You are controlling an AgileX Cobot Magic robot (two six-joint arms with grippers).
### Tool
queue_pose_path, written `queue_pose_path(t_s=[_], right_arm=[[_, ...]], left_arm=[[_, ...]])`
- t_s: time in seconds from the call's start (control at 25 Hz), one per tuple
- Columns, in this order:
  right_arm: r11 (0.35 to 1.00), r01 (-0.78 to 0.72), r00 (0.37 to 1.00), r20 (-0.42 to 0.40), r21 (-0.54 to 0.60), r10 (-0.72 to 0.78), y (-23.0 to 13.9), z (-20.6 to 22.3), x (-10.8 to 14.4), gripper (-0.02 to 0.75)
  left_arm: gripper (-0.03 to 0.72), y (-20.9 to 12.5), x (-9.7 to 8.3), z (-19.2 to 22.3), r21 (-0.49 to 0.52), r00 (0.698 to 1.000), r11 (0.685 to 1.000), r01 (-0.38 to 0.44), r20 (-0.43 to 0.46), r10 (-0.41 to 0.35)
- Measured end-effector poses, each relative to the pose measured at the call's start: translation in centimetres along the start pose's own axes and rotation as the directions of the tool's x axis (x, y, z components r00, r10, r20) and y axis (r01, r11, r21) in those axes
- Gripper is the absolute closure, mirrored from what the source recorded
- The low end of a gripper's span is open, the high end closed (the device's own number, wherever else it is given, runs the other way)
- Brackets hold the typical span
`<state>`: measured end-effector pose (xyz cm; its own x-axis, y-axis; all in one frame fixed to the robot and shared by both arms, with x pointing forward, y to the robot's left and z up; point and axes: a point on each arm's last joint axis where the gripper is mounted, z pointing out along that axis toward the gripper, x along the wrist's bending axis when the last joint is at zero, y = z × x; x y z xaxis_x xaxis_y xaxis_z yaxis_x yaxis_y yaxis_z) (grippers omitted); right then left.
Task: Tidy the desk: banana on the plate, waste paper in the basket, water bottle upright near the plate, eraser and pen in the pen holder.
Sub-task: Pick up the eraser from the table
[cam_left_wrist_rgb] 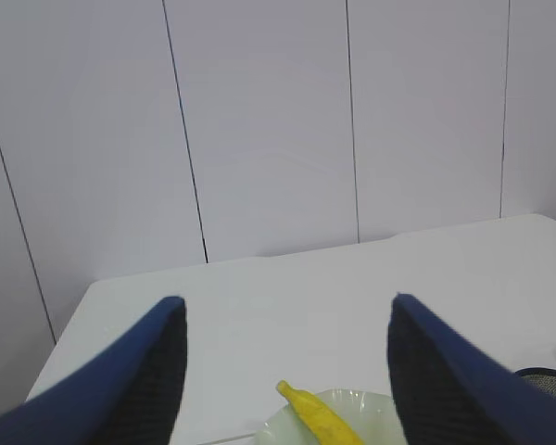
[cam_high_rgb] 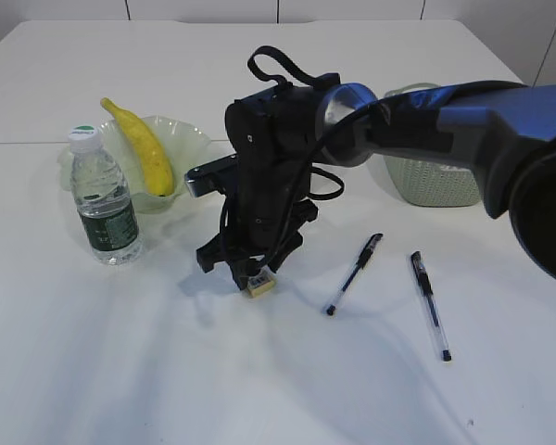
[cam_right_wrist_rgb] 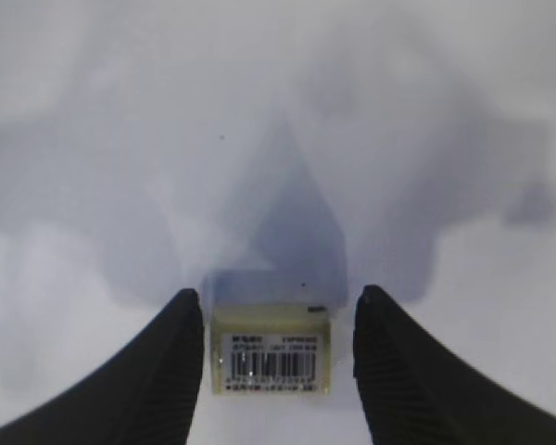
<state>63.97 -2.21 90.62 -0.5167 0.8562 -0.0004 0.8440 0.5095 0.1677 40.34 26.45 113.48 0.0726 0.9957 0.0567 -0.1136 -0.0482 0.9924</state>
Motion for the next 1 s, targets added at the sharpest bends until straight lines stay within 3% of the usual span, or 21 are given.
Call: queue_pose_path(t_s=[1.0], right_arm=[[0.999,0.01,1.0,0.02,0.042,-0.01,-0.33,0.68,-0.17,0.35]], left_arm=[[0.214,0.0,0.0,0.0,0.0,1.0,1.0,0.0,0.0,0.0]])
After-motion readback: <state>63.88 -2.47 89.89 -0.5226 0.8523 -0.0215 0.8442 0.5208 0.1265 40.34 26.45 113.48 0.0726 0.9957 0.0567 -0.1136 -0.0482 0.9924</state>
